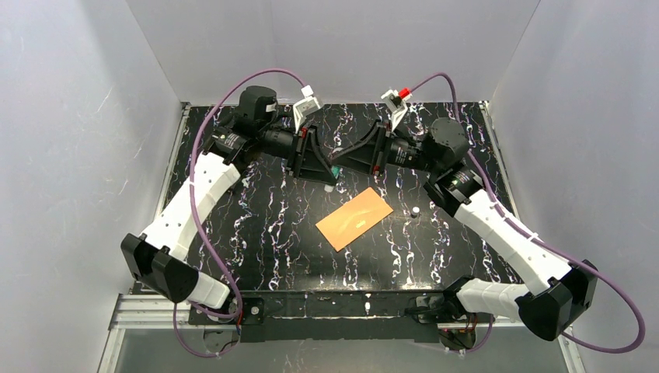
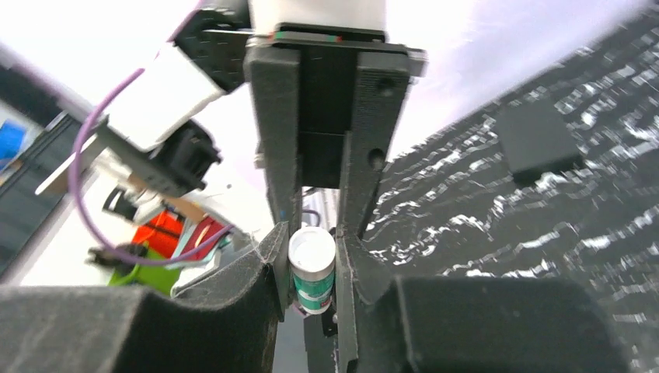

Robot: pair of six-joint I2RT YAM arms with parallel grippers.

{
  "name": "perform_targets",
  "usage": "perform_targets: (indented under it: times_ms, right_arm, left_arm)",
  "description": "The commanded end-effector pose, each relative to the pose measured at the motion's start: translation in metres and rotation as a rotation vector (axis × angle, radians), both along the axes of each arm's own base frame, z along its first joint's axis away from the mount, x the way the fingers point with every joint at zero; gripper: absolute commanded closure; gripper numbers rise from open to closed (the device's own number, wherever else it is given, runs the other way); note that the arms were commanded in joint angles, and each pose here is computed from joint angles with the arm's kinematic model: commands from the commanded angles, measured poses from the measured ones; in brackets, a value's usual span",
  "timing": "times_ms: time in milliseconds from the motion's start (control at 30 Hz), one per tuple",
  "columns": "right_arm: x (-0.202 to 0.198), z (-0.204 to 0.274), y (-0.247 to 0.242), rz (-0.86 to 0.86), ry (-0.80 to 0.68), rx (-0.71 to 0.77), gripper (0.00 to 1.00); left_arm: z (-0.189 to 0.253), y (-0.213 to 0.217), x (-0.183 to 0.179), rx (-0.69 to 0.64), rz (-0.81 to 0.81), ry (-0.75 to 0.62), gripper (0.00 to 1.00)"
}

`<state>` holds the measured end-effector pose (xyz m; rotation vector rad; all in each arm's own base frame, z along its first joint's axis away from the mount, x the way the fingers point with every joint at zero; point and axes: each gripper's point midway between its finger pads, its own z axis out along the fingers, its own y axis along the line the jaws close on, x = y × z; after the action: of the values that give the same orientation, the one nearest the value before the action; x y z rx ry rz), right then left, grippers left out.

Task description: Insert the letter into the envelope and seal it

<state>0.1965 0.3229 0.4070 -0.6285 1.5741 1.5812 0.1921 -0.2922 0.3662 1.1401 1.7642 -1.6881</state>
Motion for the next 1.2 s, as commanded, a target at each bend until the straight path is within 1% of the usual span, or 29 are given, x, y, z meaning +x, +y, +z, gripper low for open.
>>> perform_targets:
  times_ms: [0, 33, 67, 133, 167, 200, 233, 267, 300, 333, 400, 467, 567, 667, 767, 867, 967, 1067, 1133, 1167]
  right_arm:
    - [-0.073, 0.060, -0.017, 0.313, -0.334, 0.165, 0.99]
    - [-0.083, 0.058, -0.020, 0.380, -0.349, 0.154, 0.99]
    - [-0.085, 0.059, -0.019, 0.411, -0.347, 0.149, 0.99]
    - [-0.075, 0.060, -0.014, 0.371, -0.311, 0.142, 0.99]
    - [-0.062, 0.059, -0.010, 0.304, -0.283, 0.124, 0.95]
    - [-0.039, 0.055, -0.005, 0.183, -0.243, 0.089, 0.67]
    - [-0.014, 0.047, -0.003, 0.045, -0.184, 0.039, 0.44]
    - [0.010, 0.036, -0.005, -0.087, -0.115, -0.007, 0.33]
    - [0.032, 0.028, -0.009, -0.209, -0.055, -0.041, 0.28]
    - [0.046, 0.013, -0.014, -0.298, 0.035, -0.085, 0.25]
    - [0.064, -0.008, -0.020, -0.414, 0.170, -0.107, 0.23]
    - [0.072, -0.022, -0.020, -0.457, 0.284, -0.104, 0.27]
    - [0.071, -0.027, -0.011, -0.447, 0.352, -0.078, 0.27]
    - [0.074, -0.034, -0.006, -0.460, 0.371, -0.111, 0.27]
    - [0.074, -0.030, 0.000, -0.440, 0.360, -0.099, 0.30]
    - [0.073, -0.030, 0.006, -0.413, 0.359, -0.115, 0.44]
    - [0.074, -0.036, 0.005, -0.420, 0.365, -0.131, 0.59]
    - [0.071, -0.035, 0.007, -0.402, 0.367, -0.132, 0.81]
    - [0.066, -0.028, 0.008, -0.370, 0.354, -0.113, 0.99]
    - [0.062, -0.021, 0.009, -0.351, 0.337, -0.093, 0.99]
  left_arm:
    - [0.034, 0.012, -0.033, -0.115, -0.143, 0.013, 1.00]
    - [0.039, 0.013, -0.036, -0.130, -0.161, 0.009, 1.00]
    - [0.042, 0.013, -0.037, -0.141, -0.168, 0.001, 1.00]
    - [0.044, 0.012, -0.036, -0.156, -0.163, -0.013, 1.00]
    - [0.043, 0.011, -0.034, -0.157, -0.150, -0.013, 1.00]
    - [0.041, 0.009, -0.029, -0.152, -0.123, -0.011, 1.00]
    - [0.038, 0.007, -0.022, -0.141, -0.083, -0.014, 1.00]
    - [0.032, 0.004, -0.014, -0.118, -0.031, -0.020, 1.00]
    - [0.022, 0.002, -0.003, -0.082, 0.033, -0.035, 1.00]
    - [0.013, 0.001, 0.007, -0.047, 0.090, -0.053, 1.00]
    - [-0.003, 0.001, 0.028, 0.016, 0.203, -0.086, 1.00]
    - [-0.015, 0.003, 0.045, 0.062, 0.289, -0.129, 1.00]
    - [-0.025, 0.006, 0.057, 0.101, 0.339, -0.160, 1.00]
    - [-0.031, 0.006, 0.059, 0.127, 0.339, -0.160, 1.00]
    - [-0.036, 0.007, 0.061, 0.149, 0.337, -0.150, 1.00]
    - [-0.030, 0.007, 0.057, 0.151, 0.321, -0.131, 1.00]
    - [-0.024, 0.010, 0.053, 0.151, 0.326, -0.147, 1.00]
    - [-0.020, 0.012, 0.052, 0.157, 0.334, -0.137, 1.00]
    - [-0.016, 0.011, 0.051, 0.151, 0.331, -0.130, 1.00]
    - [-0.013, 0.010, 0.049, 0.143, 0.324, -0.127, 1.00]
